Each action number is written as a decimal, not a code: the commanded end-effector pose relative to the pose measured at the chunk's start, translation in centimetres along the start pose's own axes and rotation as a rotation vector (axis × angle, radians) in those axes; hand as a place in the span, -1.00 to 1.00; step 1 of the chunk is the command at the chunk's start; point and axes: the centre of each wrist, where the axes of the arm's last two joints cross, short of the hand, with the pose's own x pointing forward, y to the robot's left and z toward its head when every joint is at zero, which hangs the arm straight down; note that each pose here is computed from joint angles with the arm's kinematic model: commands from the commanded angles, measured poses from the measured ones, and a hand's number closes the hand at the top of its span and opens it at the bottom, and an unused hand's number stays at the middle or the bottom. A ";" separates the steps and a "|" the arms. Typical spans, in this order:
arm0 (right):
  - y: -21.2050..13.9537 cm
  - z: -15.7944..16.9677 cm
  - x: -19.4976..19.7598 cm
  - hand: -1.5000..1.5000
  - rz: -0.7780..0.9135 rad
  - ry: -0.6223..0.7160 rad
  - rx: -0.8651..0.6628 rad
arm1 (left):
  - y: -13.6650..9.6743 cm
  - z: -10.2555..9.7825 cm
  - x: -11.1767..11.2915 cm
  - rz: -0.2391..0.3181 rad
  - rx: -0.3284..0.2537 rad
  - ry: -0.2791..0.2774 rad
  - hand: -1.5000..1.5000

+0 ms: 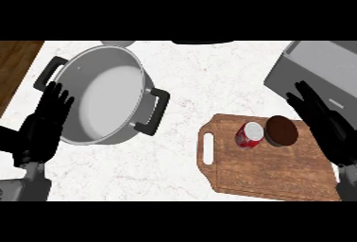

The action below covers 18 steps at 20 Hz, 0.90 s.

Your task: Pick the cupcake from the cutting board and place it in the cardboard box

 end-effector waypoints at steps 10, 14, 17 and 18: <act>-8.9 9.1 -4.9 -1.00 0.314 -0.411 -1.009 | 5.5 2.3 -1.8 -0.512 0.026 0.057 0.00; -6.5 12.1 -7.2 -1.00 0.584 -0.621 -0.964 | 4.7 2.8 -2.4 -0.588 -0.035 0.033 0.00; -3.5 16.4 -10.5 -1.00 0.762 -0.542 -0.894 | 3.7 3.2 -3.4 -0.606 -0.085 0.012 0.00; -2.1 18.1 -12.1 -1.00 0.799 -0.479 -0.890 | 3.2 2.1 -2.4 -0.610 -0.071 -0.010 0.00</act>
